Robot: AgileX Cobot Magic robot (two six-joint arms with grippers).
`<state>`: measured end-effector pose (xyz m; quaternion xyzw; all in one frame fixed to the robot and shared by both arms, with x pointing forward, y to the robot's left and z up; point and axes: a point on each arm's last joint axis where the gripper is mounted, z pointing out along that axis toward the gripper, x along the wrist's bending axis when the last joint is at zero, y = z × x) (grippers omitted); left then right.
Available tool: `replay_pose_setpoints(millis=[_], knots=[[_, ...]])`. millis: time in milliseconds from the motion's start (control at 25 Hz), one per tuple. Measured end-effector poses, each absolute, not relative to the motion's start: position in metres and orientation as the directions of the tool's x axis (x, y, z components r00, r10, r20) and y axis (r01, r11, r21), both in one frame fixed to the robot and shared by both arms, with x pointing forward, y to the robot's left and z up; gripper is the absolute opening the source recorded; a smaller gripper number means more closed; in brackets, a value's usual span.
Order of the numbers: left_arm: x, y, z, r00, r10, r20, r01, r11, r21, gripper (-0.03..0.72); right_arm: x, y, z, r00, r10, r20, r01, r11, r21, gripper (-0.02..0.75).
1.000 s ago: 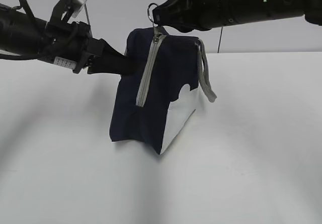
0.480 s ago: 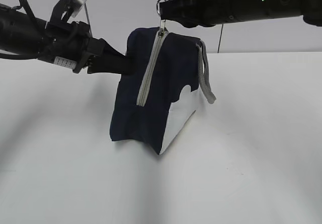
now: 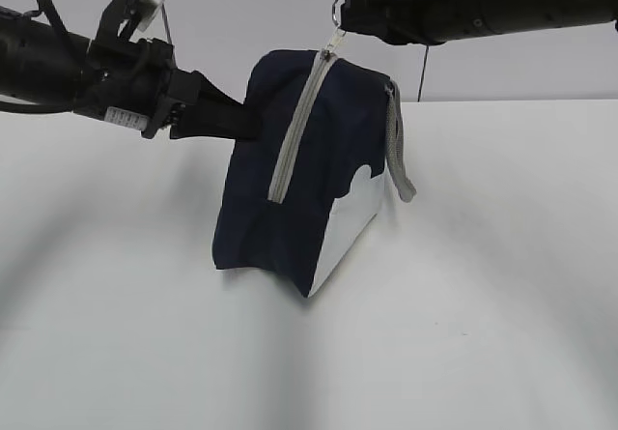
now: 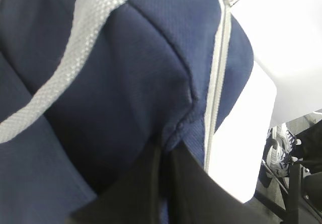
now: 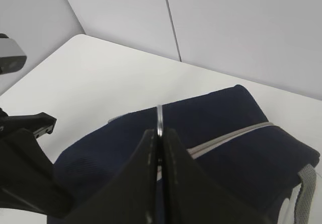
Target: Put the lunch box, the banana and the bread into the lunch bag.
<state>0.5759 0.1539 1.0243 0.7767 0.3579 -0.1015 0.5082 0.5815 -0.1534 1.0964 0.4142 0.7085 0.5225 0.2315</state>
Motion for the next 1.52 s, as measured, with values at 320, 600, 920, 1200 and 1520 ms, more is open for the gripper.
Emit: replay_pose_setpoints(millis=[320,600,920,1200,1520], knots=[[0.574,0.153,1.023,0.733,0.441,-0.518,0.652,-0.239,0.720,0.003,0.600,-0.143,1.092,-0.601,0.784,0.155,0.375,0.106,0.921,-0.016],[0.574,0.151,1.023,0.732,0.438,-0.522,0.653,-0.233,0.721,0.002,0.623,-0.136,1.083,-0.581,0.786,0.213,0.419,0.064,0.906,-0.016],[0.575,0.151,1.023,0.732,0.447,-0.515,0.649,-0.228,0.726,0.002,0.631,-0.139,1.075,-0.524,0.801,0.290,0.477,-0.006,0.879,-0.016],[0.568,0.153,1.007,0.692,0.471,-0.548,0.682,-0.177,0.709,0.002,0.634,-0.144,1.086,-0.543,0.783,0.305,0.469,-0.019,0.883,-0.017],[0.567,0.153,1.004,0.695,0.468,-0.546,0.674,-0.157,0.722,0.002,0.640,-0.143,1.082,-0.527,0.783,0.331,0.490,-0.038,0.871,-0.016]])
